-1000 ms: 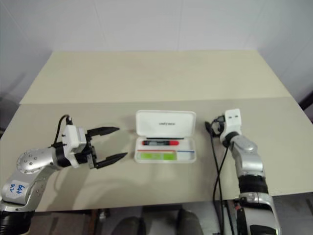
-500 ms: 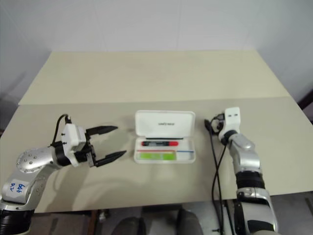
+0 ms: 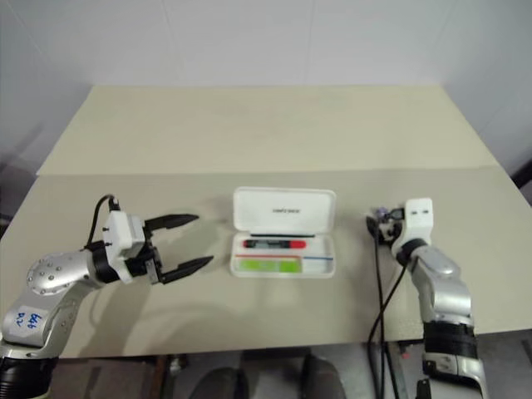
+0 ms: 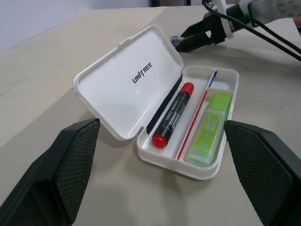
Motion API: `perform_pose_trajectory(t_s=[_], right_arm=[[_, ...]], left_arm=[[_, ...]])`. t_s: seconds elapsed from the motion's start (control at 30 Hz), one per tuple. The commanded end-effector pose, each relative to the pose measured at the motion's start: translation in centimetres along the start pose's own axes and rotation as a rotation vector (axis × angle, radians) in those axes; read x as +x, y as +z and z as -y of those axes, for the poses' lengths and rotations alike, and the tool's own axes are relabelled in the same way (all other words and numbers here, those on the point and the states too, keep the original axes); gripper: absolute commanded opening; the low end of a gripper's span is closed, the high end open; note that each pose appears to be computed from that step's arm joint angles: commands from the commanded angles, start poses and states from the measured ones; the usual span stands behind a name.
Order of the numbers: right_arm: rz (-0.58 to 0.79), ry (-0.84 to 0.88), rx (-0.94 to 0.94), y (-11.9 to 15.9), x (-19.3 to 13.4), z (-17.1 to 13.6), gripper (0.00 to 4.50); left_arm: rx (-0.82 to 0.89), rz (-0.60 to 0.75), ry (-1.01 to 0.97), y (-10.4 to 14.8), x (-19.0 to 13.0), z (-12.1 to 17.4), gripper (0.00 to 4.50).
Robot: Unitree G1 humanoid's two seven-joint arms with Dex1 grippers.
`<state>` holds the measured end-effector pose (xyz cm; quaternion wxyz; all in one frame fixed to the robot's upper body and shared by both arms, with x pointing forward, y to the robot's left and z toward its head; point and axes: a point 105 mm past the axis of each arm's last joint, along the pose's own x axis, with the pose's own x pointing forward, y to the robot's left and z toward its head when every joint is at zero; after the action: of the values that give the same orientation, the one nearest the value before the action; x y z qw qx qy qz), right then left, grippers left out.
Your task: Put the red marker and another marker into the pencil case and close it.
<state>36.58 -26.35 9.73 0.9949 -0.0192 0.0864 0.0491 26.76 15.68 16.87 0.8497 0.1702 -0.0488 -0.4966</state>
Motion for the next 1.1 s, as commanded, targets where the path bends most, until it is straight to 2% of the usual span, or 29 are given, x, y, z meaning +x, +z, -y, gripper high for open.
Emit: perform_pose_trajectory(t_s=[0.03, 0.23, 0.27, 0.43, 0.67, 0.8, 0.93, 1.0, 1.1], right_arm=[[0.054, -0.012, 0.018, 1.5, -0.2, 0.3, 2.8], [0.063, -0.002, 0.022, 1.8, 0.0, 0.0, 0.5], [0.06, -0.003, 0.021, 1.8, 0.0, 0.0, 0.33], [0.063, 0.007, 0.017, 1.9, 0.1, -0.1, 0.33], [0.211, 0.21, -0.015, 6.6, -0.6, -0.9, 0.33], [0.28, 0.438, -0.133, 9.4, -2.3, -2.3, 0.33], [0.298, 0.573, -0.214, 11.0, -3.5, -3.5, 0.33], [0.291, 0.649, -0.25, 11.2, -4.1, -4.4, 0.33], [0.174, 0.912, -0.316, 9.3, -6.3, -8.2, 0.33]], left_arm=[[0.05, 0.029, -0.005, 1.1, 0.2, -0.1, 4.5], [0.053, 0.033, -0.01, 1.2, 0.5, -0.1, 4.5], [0.053, 0.034, -0.01, 1.2, 0.5, -0.1, 4.5], [0.052, 0.035, -0.011, 1.3, 0.6, -0.1, 4.5], [0.047, 0.032, -0.015, 1.2, 0.4, -0.3, 4.5], [0.047, 0.027, -0.022, 1.2, 0.3, -0.2, 4.5], [0.048, 0.023, -0.023, 1.2, 0.1, -0.2, 4.5], [0.049, 0.022, -0.023, 1.2, 0.0, -0.2, 4.5], [0.041, 0.019, -0.035, 1.2, -0.2, 0.0, 4.5]])
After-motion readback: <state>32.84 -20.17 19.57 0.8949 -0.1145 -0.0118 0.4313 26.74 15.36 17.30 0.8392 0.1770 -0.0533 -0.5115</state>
